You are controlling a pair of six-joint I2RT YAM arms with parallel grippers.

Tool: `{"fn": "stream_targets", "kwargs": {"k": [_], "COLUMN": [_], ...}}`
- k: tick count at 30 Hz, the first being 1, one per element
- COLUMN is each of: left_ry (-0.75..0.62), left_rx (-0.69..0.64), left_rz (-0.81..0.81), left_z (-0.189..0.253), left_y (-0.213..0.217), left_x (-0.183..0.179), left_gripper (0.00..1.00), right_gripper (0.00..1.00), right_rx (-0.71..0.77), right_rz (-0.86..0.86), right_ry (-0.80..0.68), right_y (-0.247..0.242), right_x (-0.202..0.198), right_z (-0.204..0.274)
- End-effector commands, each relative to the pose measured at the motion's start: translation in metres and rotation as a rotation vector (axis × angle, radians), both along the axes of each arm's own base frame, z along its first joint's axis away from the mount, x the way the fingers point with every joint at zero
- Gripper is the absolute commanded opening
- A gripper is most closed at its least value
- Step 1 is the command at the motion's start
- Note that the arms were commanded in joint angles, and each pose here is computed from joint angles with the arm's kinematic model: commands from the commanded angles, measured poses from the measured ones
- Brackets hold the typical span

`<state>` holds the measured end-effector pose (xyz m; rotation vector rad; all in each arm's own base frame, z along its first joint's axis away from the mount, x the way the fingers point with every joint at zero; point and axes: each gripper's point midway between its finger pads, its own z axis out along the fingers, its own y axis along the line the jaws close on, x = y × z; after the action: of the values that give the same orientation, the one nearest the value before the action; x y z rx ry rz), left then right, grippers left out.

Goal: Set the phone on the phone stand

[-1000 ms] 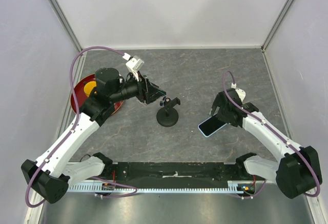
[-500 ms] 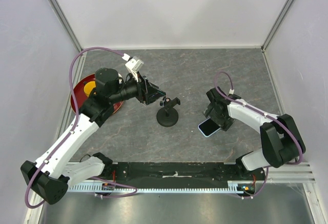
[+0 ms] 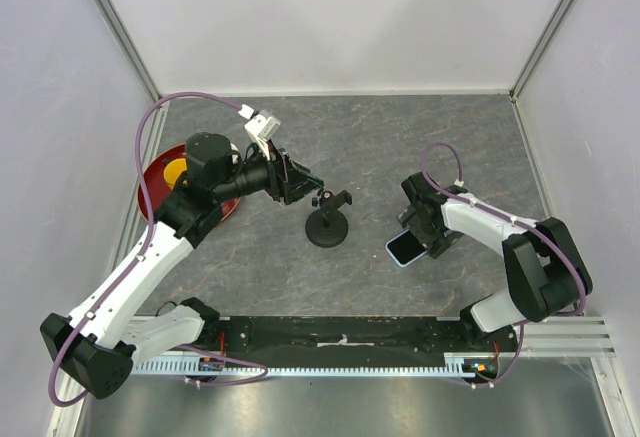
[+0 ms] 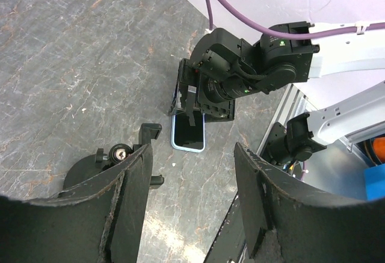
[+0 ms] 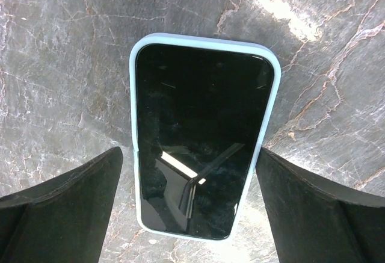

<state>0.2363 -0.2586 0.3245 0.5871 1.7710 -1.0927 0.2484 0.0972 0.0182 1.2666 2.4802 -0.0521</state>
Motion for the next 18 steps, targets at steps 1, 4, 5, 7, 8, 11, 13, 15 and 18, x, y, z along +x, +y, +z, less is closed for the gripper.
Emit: {"fn": "stream_targets", "kwargs": {"k": [1, 4, 5, 7, 8, 11, 13, 15, 18], "left_ry": [-0.028, -0.020, -0.017, -0.013, -0.011, -0.010, -0.011, -0.009, -0.004], "left_rx": [-0.031, -0.033, -0.031, -0.031, -0.029, -0.031, -0.032, -0.033, -0.036], "left_rz": [-0.035, -0.043, -0.043, -0.044, -0.044, -0.046, -0.044, -0.048, -0.054], "left_z": [0.010, 0.009, 0.008, 0.007, 0.006, 0.007, 0.007, 0.007, 0.007], "left_y": [-0.005, -0.007, -0.007, -0.007, -0.007, -0.007, -0.007, -0.008, -0.009], "left_x": [-0.003, -0.003, -0.004, -0.003, -0.003, -0.003, -0.003, -0.003, -0.004], "left_gripper": [0.63, 0.63, 0.63, 0.63, 0.63, 0.63, 0.63, 0.62, 0.62], "right_gripper": [0.98, 0.98, 0.97, 0.95, 0.95, 0.93, 0.91, 0.88, 0.85], "right_rx": [-0.020, -0.020, -0.016, -0.015, -0.011, -0.005, -0.012, -0.012, -0.014], "right_rz": [-0.054, -0.059, -0.057, -0.063, -0.065, -0.090, -0.112, -0.125, -0.146], "right_ry": [-0.021, -0.008, 0.007, 0.043, 0.060, 0.078, 0.081, 0.077, 0.074], "right_y": [-0.003, -0.002, -0.001, 0.002, 0.003, 0.002, -0.001, -0.003, -0.005], "right_x": [0.007, 0.008, 0.007, 0.005, 0.003, -0.004, -0.009, -0.011, -0.013], "right_z": [-0.001, -0.003, -0.003, -0.008, -0.010, -0.015, -0.017, -0.017, -0.018]}}
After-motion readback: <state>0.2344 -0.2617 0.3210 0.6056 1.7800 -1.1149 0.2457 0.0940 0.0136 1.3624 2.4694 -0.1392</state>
